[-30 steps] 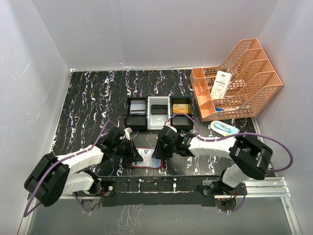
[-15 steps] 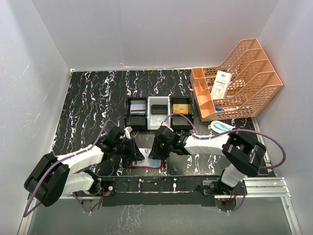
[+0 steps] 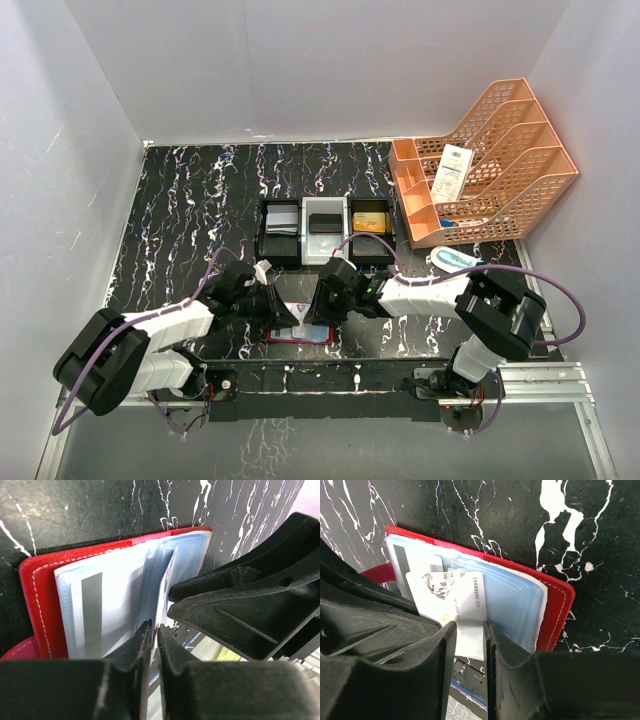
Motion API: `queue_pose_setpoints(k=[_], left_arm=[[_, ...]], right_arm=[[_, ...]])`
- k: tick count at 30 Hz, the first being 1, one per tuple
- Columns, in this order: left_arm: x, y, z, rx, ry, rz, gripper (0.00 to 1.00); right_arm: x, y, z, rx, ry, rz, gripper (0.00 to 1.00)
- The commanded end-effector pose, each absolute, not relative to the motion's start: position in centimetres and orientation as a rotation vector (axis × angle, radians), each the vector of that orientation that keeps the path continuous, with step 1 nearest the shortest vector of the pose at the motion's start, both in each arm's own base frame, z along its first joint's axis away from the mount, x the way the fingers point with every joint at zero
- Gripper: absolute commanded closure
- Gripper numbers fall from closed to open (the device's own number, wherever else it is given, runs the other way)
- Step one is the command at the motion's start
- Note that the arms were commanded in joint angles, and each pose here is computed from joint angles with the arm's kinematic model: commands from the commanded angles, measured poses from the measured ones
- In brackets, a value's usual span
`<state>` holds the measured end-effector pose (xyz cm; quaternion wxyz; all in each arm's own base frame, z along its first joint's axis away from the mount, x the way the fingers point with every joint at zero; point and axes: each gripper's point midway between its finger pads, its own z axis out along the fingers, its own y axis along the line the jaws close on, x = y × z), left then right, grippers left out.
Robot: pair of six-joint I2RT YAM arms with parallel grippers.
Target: Take the credit cards out of the card holder
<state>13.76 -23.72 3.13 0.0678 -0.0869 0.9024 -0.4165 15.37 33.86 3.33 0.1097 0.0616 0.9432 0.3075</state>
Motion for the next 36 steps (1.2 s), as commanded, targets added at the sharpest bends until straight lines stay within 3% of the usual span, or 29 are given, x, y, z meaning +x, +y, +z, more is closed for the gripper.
queue_pose_setpoints(k=[1, 7, 13, 18, 22, 26, 36], left_arm=[[14.2, -23.5, 4.3, -0.24, 2.684, -1.227, 0.97], [14.7, -22.0, 5.1, -0.206, 2.664, -1.083, 1.0], [15.2, -21.2, 7.6, -0.153, 2.618, -1.021, 1.0], [15.4, -21.1, 10.3, -0.102, 2.527, -1.066, 1.0], [15.3, -21.7, 11.3, -0.082, 2.503, -1.197, 1.0], [15.6, -22.6, 12.9, -0.084, 2.425, -1.385, 1.0], [15.5, -23.8, 15.8, 0.015, 2.298, -1.593, 1.0]], right_arm=[[15.5, 33.2, 3.2, 0.181, 2.759, 0.873, 0.72], [16.7, 34.0, 6.2, 0.139, 2.668, 0.948, 0.67], [18.6, 33.6, 9.9, 0.08, 2.521, 0.929, 0.4], [19.8, 33.3, 13.4, 0.036, 2.34, 0.991, 0.26], [19.9, 32.4, 15.6, 0.072, 2.238, 1.089, 0.02], [19.8, 31.9, 16.7, 0.078, 2.202, 1.227, 0.04], [18.9, 32.7, 18.5, 0.031, 2.15, 1.51, 0.24]])
